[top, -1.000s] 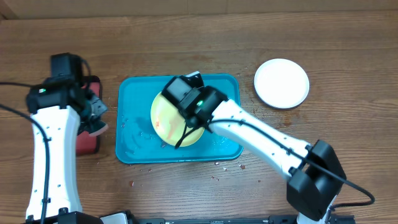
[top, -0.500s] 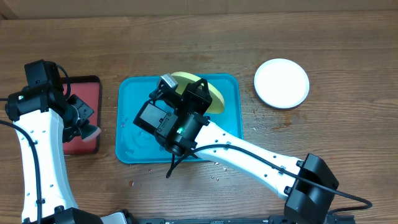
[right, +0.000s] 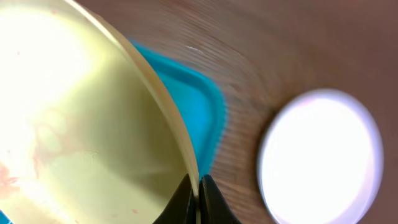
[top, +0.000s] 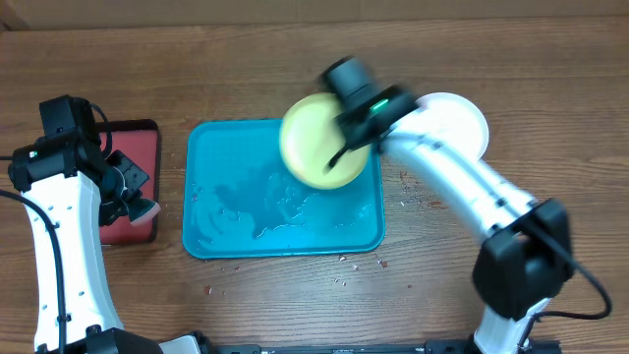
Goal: Clean dirty plates on tray and stack at the side
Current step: 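Lift the yellow plate with the right gripper and carry it right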
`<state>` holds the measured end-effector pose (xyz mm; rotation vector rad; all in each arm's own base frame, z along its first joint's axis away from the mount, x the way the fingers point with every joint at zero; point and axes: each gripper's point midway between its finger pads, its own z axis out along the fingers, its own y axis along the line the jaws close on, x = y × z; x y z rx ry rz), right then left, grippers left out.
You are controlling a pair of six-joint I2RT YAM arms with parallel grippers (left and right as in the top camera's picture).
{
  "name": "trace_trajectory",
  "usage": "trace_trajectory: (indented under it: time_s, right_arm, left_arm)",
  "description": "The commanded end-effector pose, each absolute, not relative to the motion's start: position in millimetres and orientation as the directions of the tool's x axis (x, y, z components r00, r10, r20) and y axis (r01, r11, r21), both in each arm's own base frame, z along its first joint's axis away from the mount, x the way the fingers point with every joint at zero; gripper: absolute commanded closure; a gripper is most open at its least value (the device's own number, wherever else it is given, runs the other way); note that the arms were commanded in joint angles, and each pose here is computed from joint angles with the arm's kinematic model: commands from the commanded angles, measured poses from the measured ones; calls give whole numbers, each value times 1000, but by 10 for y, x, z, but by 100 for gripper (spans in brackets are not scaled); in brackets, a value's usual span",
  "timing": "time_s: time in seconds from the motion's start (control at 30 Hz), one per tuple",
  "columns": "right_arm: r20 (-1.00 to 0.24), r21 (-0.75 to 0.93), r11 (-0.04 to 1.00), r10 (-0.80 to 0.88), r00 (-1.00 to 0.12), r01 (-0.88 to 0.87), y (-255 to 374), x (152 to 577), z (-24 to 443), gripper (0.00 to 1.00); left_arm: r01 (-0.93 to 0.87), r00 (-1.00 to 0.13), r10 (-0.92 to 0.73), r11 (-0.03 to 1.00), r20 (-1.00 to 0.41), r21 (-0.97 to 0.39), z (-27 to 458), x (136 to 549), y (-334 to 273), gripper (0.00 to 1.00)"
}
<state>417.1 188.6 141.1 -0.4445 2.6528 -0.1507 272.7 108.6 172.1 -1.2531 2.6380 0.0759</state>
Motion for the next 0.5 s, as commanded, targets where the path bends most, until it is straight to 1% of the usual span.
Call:
trace_trajectory:
  time_s: [0.0,0.03,0.1,0.17,0.2,0.23,0.37,0.43,0.47]
  right_arm:
    - [-341,223,973,24,-940,-56,1521,4327,1469,96]
    - [-312,293,956,88,-946,-8,1332,4371,1483,96]
    - [-268,364,927,197,-943,90,918,4430,1492,96]
    - [-238,357,914,290,-927,194,473,4433,1453,96]
    - [-211,352,896,359,-909,272,142,4402,1412,96]
    - [-199,349,885,390,-899,306,-3,4378,1390,96]
    - [-169,342,851,474,-864,400,-405,4287,1257,96]
    - [-174,297,842,511,-842,449,-639,4227,1045,96]
    - [-176,297,842,512,-841,450,-646,4225,993,96]
  left_arm:
    - [-755,-631,-745,654,-217,-50,1710,2732,1082,96]
    - [-755,-631,-745,654,-219,-51,1710,2736,1084,96]
    - [-755,-630,-745,654,-219,-51,1710,2739,1085,96]
    - [-755,-631,-745,654,-218,-51,1708,2739,1083,96]
    - [-754,-631,-745,655,-214,-58,1706,2744,1071,96]
    - [-753,-631,-746,655,-214,-60,1707,2749,1069,96]
    - [-752,-628,-745,656,-226,-71,1714,2789,1076,95]
    - [-751,-627,-744,656,-230,-73,1717,2800,1080,96]
    - [-751,-627,-744,656,-230,-73,1717,2798,1080,96]
